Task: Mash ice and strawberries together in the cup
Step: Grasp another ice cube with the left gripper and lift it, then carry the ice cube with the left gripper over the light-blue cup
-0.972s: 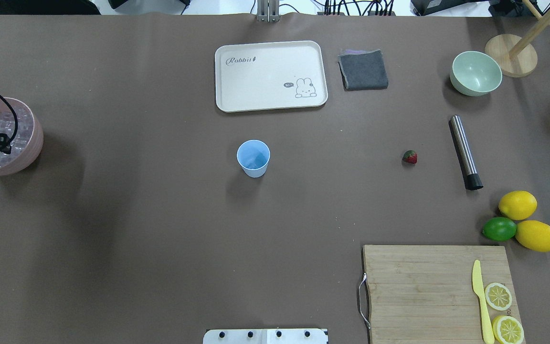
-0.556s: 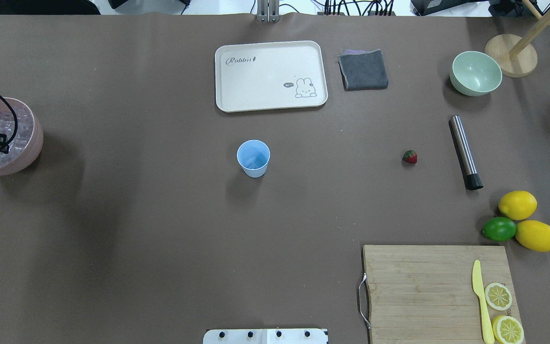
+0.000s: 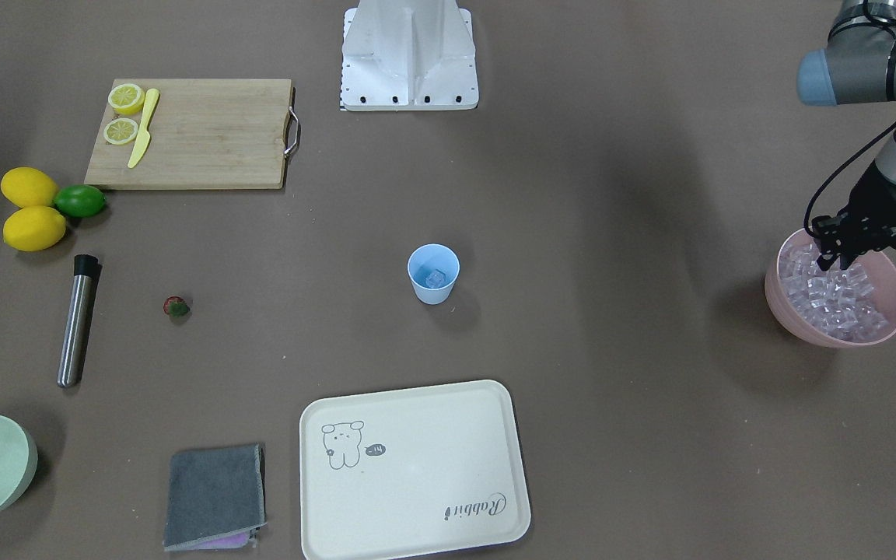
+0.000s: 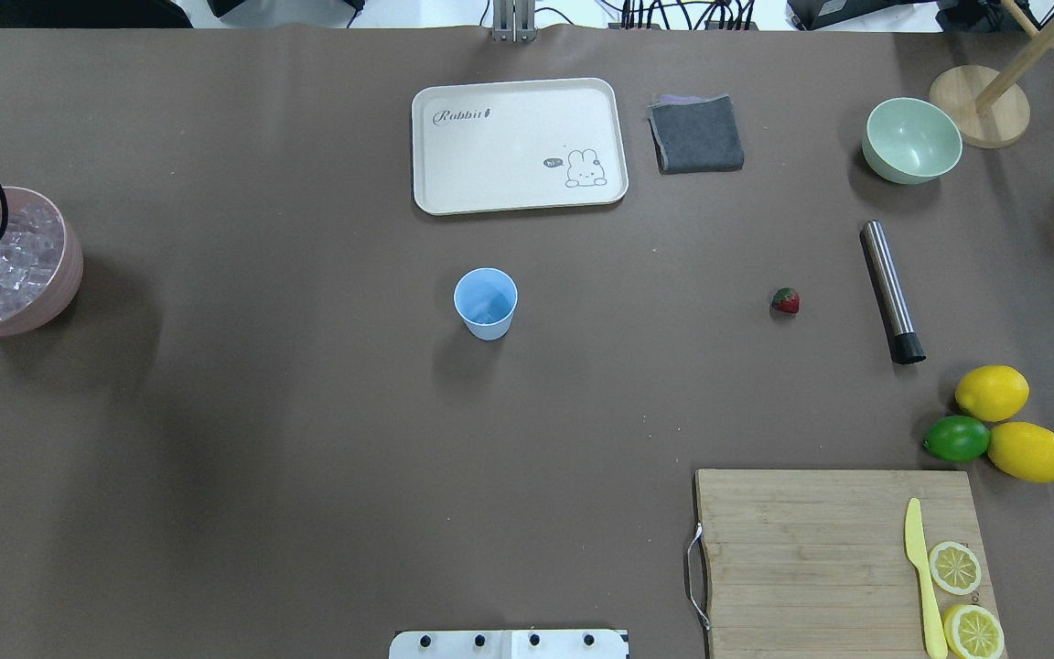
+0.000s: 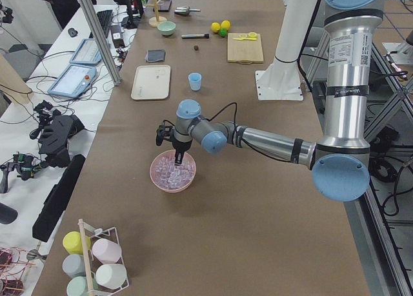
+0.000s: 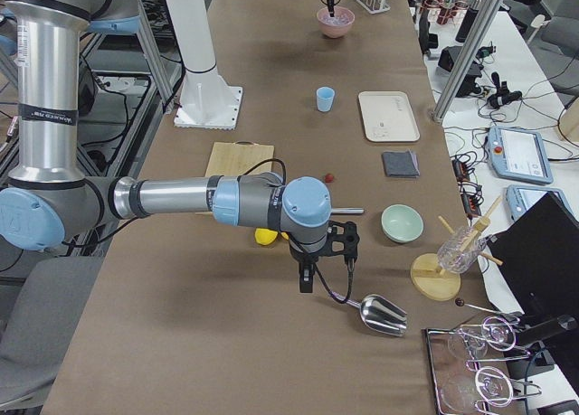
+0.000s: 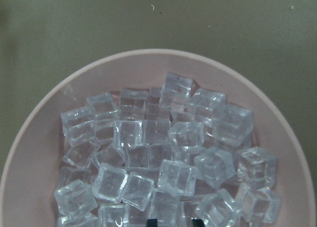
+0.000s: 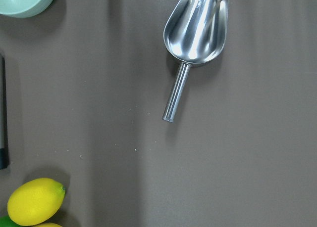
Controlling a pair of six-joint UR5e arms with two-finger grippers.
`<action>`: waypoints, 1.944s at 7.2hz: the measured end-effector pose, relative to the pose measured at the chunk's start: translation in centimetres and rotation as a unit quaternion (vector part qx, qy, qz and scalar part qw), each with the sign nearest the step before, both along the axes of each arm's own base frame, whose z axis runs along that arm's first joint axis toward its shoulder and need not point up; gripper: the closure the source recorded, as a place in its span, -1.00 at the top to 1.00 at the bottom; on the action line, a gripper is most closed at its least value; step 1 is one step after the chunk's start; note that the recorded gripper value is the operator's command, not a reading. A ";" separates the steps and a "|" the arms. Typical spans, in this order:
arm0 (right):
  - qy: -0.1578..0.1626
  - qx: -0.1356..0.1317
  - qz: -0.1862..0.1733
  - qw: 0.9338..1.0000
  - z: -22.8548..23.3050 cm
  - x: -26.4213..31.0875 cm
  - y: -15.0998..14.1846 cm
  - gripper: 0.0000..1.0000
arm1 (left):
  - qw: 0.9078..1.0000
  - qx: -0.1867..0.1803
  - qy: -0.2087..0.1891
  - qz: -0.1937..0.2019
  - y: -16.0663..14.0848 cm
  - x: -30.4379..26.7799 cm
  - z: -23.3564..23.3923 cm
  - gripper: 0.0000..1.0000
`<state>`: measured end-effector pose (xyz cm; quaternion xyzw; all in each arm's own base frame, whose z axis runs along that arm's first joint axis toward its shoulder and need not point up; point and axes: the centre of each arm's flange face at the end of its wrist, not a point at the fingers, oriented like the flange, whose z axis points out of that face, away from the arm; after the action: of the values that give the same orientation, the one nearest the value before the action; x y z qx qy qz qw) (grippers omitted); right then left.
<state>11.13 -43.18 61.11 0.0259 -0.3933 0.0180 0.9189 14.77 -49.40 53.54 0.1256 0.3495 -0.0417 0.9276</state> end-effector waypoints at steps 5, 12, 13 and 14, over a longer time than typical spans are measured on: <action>0.007 -0.003 -0.001 1.000 0.3 0.1 0.2 1.00 | 0.988 0.091 0.109 -0.058 -5.4 2.7 -14.6 -1.00; 0.007 -0.011 0.002 1.000 0.8 0.1 0.3 1.00 | 0.963 0.116 0.236 -0.053 6.2 35.0 -34.2 -1.00; 0.006 -0.012 0.002 1.000 0.9 0.1 0.3 1.00 | 0.963 0.117 0.237 -0.052 7.1 36.1 -34.5 -1.00; 0.006 -0.012 0.002 1.000 0.9 0.1 0.4 1.00 | 0.963 0.119 0.235 -0.055 7.1 36.8 -34.5 -1.00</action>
<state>11.26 -42.83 62.01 0.0156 -0.3871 0.0249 0.9216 51.56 -42.26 19.03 0.2406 0.5523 -0.0788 0.7942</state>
